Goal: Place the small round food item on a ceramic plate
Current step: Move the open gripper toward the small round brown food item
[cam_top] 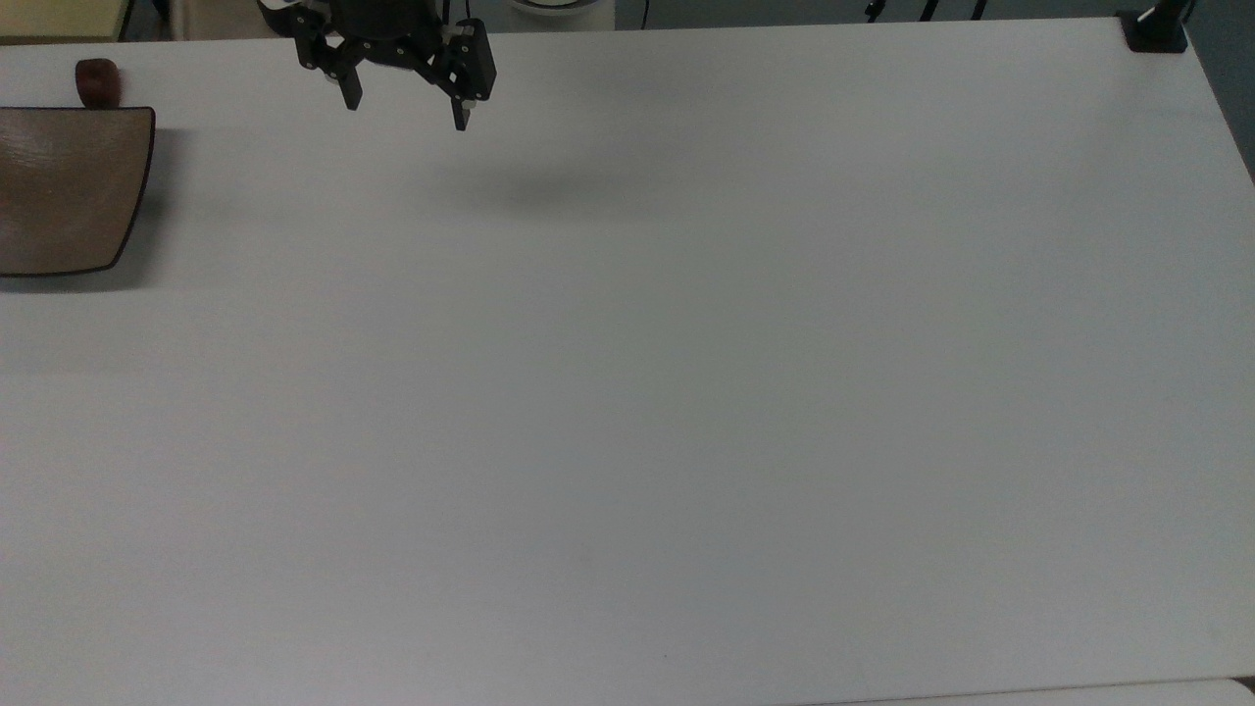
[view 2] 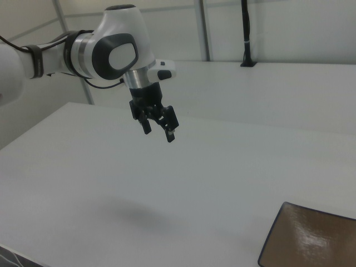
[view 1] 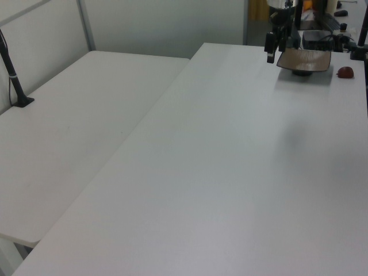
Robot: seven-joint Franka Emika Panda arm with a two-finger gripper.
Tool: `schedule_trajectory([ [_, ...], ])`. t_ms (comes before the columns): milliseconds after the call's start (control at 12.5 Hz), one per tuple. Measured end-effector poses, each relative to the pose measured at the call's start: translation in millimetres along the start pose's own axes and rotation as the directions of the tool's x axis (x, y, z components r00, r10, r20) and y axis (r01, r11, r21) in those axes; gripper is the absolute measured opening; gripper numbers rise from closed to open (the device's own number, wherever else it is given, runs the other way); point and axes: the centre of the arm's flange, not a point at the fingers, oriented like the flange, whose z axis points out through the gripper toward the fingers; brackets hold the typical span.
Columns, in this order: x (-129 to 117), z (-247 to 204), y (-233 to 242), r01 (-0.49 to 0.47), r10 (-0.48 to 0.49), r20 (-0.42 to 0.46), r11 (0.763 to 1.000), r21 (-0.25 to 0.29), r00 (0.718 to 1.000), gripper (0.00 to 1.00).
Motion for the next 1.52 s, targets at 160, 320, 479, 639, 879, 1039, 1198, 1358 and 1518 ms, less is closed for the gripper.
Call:
schedule_trajectory([
  [160, -0.1, 0.7, 0.0, 0.000, 0.000, 0.001, 1.000, 0.000, 1.000, 1.00],
  [320, -0.7, 3.1, -0.1, 0.003, -0.003, 0.006, 1.000, -0.001, 1.000, 1.00],
  [479, -1.6, 6.2, -0.1, 0.004, -0.004, 0.013, 1.000, -0.001, 1.000, 1.00],
  [639, -1.9, 7.3, -0.1, 0.004, -0.004, 0.015, 1.000, -0.002, 1.000, 1.00],
  [879, -2.8, 10.3, 3.0, 0.032, -0.032, 0.021, 0.999, -0.024, 0.999, 1.00],
  [1039, -5.1, 19.2, 10.7, 0.078, -0.075, 0.041, 0.995, -0.064, 0.996, 1.00],
  [1198, -9.5, 33.4, 21.7, 0.127, -0.119, 0.077, 0.985, -0.113, 0.990, 1.00],
  [1358, -14.1, 46.5, 34.3, 0.183, -0.166, 0.118, 0.971, -0.152, 0.979, 1.00],
  [1518, -20.4, 60.3, 65.7, 0.220, -0.190, 0.167, 0.958, -0.184, 0.967, 1.00],
])
